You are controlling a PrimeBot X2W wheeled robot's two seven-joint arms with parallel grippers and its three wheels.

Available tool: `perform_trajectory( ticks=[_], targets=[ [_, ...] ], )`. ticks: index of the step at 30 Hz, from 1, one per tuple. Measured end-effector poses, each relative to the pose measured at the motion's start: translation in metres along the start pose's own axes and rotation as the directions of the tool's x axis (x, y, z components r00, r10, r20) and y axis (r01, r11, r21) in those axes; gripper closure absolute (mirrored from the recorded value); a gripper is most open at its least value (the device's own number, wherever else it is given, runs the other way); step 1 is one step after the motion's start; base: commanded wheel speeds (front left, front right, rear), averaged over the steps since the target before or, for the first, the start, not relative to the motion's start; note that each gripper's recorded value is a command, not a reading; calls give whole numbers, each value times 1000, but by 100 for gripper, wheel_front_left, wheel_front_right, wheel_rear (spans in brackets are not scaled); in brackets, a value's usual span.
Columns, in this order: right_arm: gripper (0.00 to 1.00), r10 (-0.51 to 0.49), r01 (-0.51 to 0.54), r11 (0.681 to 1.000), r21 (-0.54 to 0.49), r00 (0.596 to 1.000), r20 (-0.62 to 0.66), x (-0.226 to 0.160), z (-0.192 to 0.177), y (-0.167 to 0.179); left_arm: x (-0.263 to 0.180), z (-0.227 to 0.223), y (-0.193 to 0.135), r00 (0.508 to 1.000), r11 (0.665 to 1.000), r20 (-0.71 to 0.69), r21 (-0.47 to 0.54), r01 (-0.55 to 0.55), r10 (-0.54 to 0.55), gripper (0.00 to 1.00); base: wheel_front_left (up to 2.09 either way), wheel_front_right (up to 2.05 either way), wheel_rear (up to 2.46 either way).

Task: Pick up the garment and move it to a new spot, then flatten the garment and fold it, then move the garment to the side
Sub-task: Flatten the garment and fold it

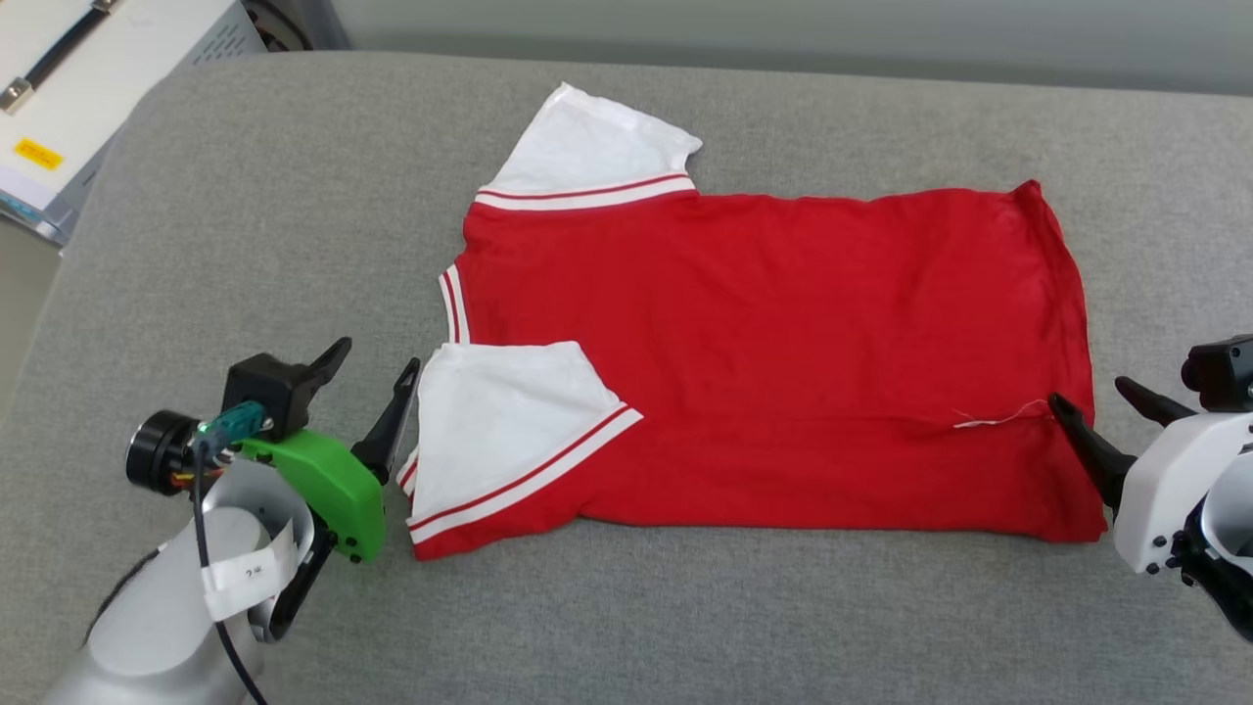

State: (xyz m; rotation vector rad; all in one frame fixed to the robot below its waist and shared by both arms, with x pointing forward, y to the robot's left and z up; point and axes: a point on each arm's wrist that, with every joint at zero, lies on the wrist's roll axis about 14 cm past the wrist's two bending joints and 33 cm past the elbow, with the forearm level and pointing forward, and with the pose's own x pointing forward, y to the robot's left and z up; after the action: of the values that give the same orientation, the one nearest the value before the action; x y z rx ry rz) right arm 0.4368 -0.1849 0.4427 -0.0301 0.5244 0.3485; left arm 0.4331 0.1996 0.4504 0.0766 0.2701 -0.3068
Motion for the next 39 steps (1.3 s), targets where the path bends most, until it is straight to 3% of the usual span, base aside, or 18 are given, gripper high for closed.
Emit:
perform_trajectory(
  ticks=[5,12,20,32,39],
  targets=[
    [0,-44,47,997,-55,998,49,-16,15,3,-18,6,4,995,993,56,-94,-76,82,0,0,0,0],
    [0,-123,122,992,-41,992,-27,-41,1,5,-46,9,-1,985,968,72,-210,-138,157,0,0,0,0],
    [0,-164,172,984,39,974,-155,-58,-29,12,-67,-26,-35,987,934,-128,-332,-136,98,0,0,0,0],
    [0,-170,189,978,91,968,-187,-54,-40,13,-61,-70,-41,931,943,-358,-276,-184,76,0,0,0,0],
    [0,-185,208,973,96,961,-207,-51,-49,7,-48,-88,-35,905,945,-417,-255,-206,85,0,0,0,0]
  ],
)
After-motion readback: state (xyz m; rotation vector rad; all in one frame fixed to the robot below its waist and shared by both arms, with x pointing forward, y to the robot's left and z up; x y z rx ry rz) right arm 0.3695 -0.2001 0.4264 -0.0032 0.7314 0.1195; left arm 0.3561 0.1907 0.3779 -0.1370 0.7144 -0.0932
